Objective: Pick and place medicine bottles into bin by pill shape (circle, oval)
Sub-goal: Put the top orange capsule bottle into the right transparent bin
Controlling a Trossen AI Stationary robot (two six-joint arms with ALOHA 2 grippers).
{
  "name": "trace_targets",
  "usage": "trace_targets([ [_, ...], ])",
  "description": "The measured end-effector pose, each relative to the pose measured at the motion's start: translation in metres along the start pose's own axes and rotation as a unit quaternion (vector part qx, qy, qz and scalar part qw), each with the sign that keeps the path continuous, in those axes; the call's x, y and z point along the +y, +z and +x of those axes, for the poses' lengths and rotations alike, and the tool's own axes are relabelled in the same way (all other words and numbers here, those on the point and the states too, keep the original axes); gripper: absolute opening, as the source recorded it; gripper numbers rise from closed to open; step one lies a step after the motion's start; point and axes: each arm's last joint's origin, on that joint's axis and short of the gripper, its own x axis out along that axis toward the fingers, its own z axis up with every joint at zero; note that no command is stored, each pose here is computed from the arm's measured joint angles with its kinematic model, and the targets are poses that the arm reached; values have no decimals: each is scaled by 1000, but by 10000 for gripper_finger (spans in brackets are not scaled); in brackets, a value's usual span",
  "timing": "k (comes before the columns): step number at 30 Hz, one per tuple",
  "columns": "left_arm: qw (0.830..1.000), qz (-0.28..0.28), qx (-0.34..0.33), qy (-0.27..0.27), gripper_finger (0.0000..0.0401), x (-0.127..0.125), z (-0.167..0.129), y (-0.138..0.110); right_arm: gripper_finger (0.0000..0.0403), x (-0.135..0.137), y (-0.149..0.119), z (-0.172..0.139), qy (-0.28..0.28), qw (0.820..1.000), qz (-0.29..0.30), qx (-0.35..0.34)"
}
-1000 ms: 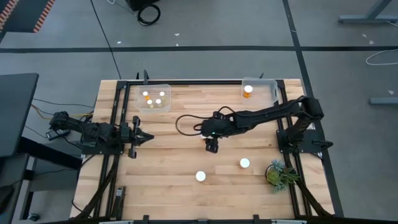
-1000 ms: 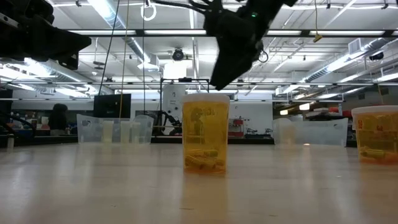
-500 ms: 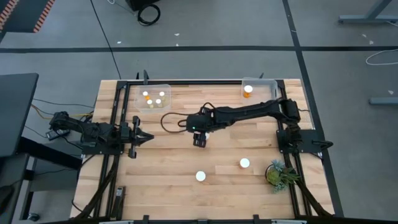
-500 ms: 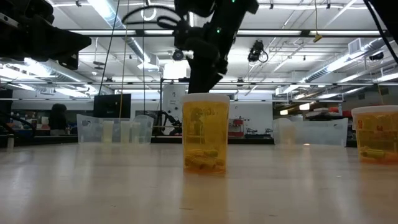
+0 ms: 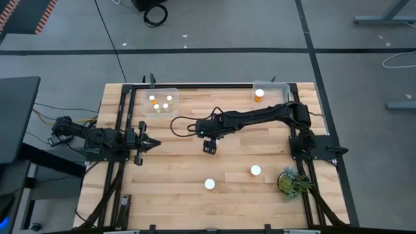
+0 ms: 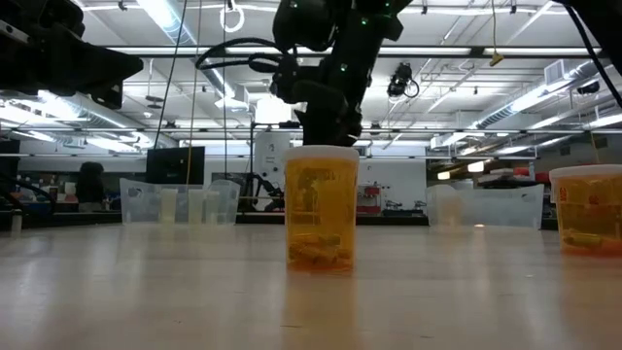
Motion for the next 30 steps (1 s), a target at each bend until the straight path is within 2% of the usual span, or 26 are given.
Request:
trace_targets([
  [8, 1000, 0, 0, 0, 27, 0, 0, 0, 318, 2, -5, 21, -6, 1000, -6, 30],
  [17, 1000, 3, 7, 0, 31, 0, 1, -1, 312, 2, -10, 26, 11, 998, 8, 59],
  [30, 1000, 3, 8, 0, 24, 0, 1, -1, 256, 1, -14, 26, 9, 997, 19, 81],
])
